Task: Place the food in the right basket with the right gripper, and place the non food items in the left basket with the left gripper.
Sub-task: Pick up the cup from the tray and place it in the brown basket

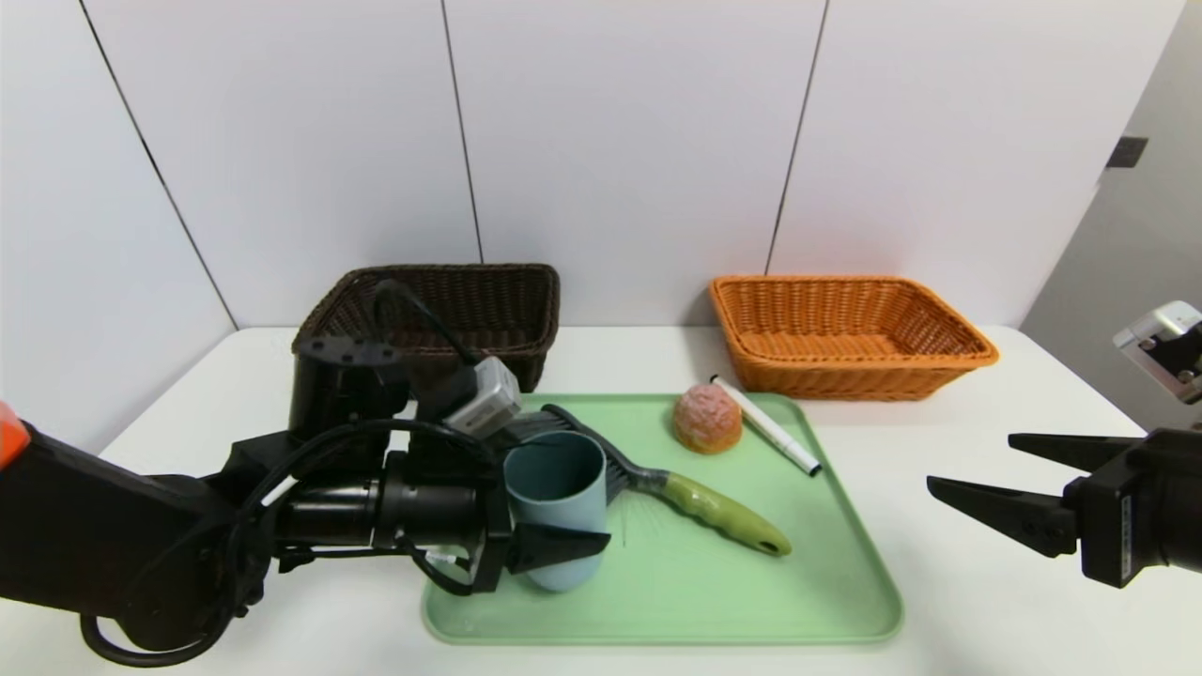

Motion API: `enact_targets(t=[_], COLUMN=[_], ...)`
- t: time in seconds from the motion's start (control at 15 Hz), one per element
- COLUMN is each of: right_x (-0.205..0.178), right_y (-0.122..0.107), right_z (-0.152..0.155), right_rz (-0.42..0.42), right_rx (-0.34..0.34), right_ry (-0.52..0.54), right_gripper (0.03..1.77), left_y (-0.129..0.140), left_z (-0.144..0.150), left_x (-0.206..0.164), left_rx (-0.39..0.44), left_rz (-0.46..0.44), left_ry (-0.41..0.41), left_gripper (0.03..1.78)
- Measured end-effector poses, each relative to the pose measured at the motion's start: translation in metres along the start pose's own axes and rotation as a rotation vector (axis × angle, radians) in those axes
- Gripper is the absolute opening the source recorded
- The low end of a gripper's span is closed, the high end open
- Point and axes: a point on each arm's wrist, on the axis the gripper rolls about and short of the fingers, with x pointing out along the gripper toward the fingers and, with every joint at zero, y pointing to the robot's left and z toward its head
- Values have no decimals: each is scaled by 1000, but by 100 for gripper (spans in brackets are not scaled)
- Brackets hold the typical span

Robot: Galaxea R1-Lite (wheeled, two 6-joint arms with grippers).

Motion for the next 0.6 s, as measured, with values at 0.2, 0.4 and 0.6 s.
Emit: enact_targets(t=[0.2,0.4,0.6], right_x=[0,0,0], right_y=[0,0,0], right_z=[1,1,0], right_rz=[-2,-4,-2], right_rx=[-2,-1,-1], right_ry=[-5,-9,-8], right_gripper=[170,170,170], left_y=[13,33,53], left_z=[29,62,84], left_x=[-22,-45,-69], left_rx=[17,28,70], left_rz=[174,305,409], left_ry=[-77,-175,-236], left_gripper=[116,116,115])
